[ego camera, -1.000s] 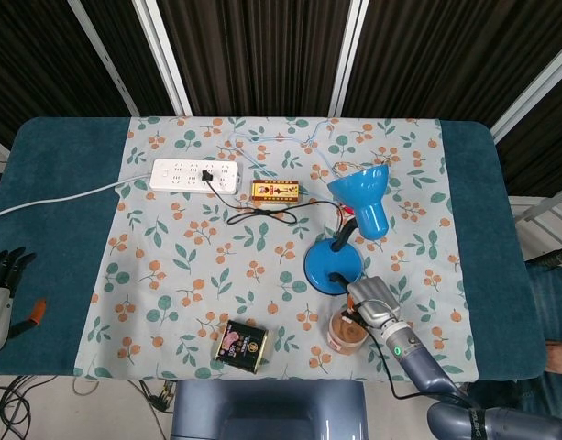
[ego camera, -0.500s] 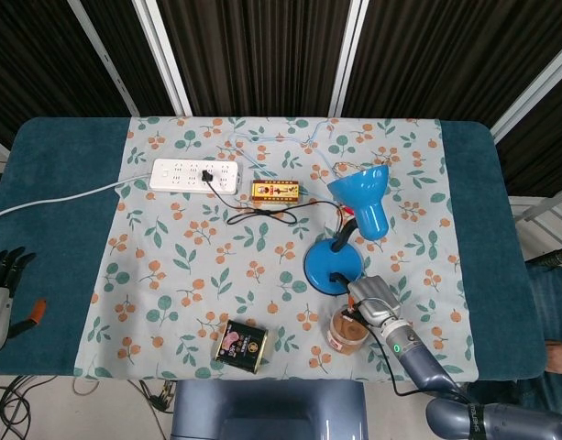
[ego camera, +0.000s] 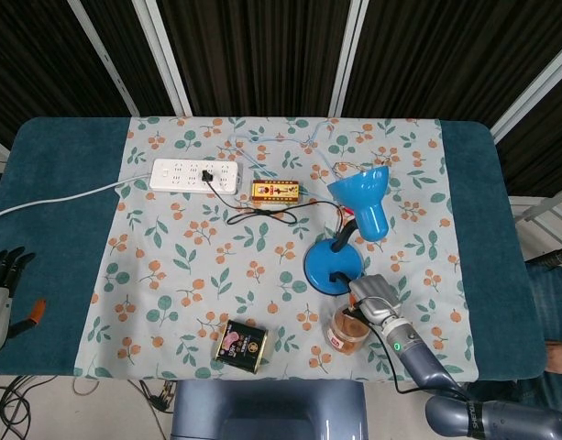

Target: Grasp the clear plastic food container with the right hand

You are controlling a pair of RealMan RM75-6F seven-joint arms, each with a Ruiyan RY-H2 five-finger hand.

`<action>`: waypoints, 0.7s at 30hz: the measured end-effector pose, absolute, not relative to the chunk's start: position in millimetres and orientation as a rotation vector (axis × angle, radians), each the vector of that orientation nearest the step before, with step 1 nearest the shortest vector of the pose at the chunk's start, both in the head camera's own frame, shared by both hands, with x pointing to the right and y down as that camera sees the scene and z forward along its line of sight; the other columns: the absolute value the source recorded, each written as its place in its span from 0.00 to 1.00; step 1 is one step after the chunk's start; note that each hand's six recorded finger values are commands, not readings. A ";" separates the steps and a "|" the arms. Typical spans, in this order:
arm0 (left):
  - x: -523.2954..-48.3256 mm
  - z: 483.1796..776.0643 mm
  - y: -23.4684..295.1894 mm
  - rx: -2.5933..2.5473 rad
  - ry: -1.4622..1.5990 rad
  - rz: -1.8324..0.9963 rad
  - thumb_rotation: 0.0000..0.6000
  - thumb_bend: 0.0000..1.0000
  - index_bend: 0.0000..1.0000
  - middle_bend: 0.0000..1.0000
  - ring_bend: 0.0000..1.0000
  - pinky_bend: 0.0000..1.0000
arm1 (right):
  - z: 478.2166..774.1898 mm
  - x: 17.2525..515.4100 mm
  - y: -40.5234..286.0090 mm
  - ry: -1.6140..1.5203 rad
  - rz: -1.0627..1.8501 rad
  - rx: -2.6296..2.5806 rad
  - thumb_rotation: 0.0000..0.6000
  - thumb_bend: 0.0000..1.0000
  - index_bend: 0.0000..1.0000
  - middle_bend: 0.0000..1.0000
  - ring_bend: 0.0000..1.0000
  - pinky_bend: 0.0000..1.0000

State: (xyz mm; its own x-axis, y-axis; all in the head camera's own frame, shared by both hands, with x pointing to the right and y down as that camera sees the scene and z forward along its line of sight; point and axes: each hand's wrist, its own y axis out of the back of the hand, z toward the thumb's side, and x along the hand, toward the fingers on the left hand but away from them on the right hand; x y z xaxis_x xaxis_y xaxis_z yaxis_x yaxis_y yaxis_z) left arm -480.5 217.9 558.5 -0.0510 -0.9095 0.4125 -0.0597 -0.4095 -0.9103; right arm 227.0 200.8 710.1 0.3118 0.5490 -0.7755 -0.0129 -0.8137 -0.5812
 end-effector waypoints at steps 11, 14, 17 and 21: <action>-480.4 558.5 218.1 -1.526 1.060 -1.543 1.00 0.34 0.14 0.07 0.05 0.10 | 709.7 228.4 193.4 -0.485 1.538 -2.079 1.00 0.56 0.23 0.70 0.72 1.00; -480.4 558.5 218.1 -1.527 1.061 -1.543 1.00 0.34 0.14 0.07 0.05 0.10 | 705.1 228.2 187.9 -0.518 1.527 -2.072 1.00 0.56 0.19 0.68 0.68 1.00; -480.5 558.2 218.0 -1.528 1.064 -1.542 1.00 0.34 0.14 0.07 0.05 0.10 | 696.0 227.6 178.2 -0.594 1.502 -2.068 1.00 0.56 0.16 0.60 0.62 1.00; -480.7 558.2 218.0 -1.529 1.064 -1.543 1.00 0.34 0.14 0.07 0.05 0.10 | 677.1 230.8 164.7 -0.684 1.458 -2.042 1.00 0.56 0.15 0.49 0.54 1.00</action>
State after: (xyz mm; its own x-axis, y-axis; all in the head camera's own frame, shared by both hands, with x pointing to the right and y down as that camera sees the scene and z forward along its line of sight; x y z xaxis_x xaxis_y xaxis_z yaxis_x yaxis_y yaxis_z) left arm -480.7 218.0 558.2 -0.0509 -0.9086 0.4146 -0.0650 -0.4113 -0.9092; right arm 230.8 164.7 677.1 0.2879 0.6722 -0.6821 0.0947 -0.7287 -0.6783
